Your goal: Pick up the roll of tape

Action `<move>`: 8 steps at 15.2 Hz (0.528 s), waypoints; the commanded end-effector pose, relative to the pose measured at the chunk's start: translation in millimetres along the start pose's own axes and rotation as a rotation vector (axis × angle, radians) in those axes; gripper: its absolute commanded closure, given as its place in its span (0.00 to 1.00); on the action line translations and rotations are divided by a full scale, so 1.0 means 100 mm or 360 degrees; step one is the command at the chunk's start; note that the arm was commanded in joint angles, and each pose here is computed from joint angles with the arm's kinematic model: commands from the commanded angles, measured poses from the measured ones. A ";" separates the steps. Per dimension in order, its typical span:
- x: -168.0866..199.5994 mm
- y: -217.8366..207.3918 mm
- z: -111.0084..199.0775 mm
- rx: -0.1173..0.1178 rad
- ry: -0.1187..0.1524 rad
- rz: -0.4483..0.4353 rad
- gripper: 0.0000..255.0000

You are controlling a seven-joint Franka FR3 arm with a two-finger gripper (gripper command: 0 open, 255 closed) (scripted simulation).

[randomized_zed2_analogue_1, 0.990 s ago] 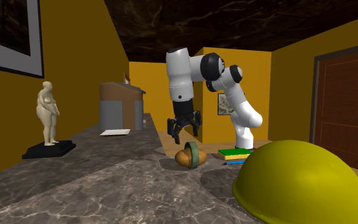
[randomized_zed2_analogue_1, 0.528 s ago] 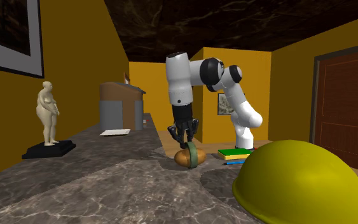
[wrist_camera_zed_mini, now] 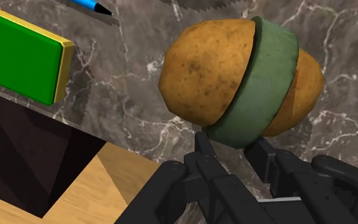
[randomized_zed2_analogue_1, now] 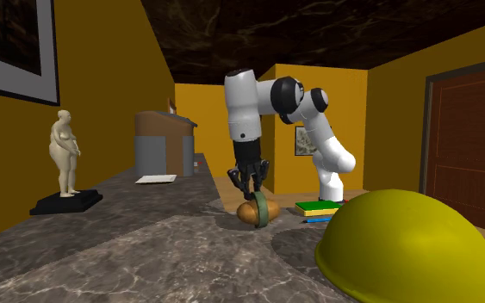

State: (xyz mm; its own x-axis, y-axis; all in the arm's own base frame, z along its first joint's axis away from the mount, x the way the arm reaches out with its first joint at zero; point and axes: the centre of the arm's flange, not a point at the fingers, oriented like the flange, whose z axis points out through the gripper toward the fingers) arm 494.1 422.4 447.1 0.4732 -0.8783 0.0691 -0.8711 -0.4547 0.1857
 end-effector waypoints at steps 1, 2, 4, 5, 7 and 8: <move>-0.02 0.02 -0.02 -0.0016 -0.0002 -0.0008 1.00; -0.02 0.03 -0.08 -0.0016 -0.0002 -0.0008 1.00; -0.01 0.05 -0.18 -0.0016 -0.0002 -0.0008 1.00; -0.01 0.06 -0.23 -0.0016 -0.0002 -0.0008 1.00; 0.00 0.08 -0.33 -0.0016 -0.0002 -0.0008 1.00; 0.00 0.09 -0.39 -0.0016 -0.0002 -0.0008 1.00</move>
State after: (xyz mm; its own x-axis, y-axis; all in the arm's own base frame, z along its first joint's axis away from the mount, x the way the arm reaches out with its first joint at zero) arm 493.0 426.0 480.8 0.4774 -0.8761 0.0670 -0.8674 -0.4576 0.1955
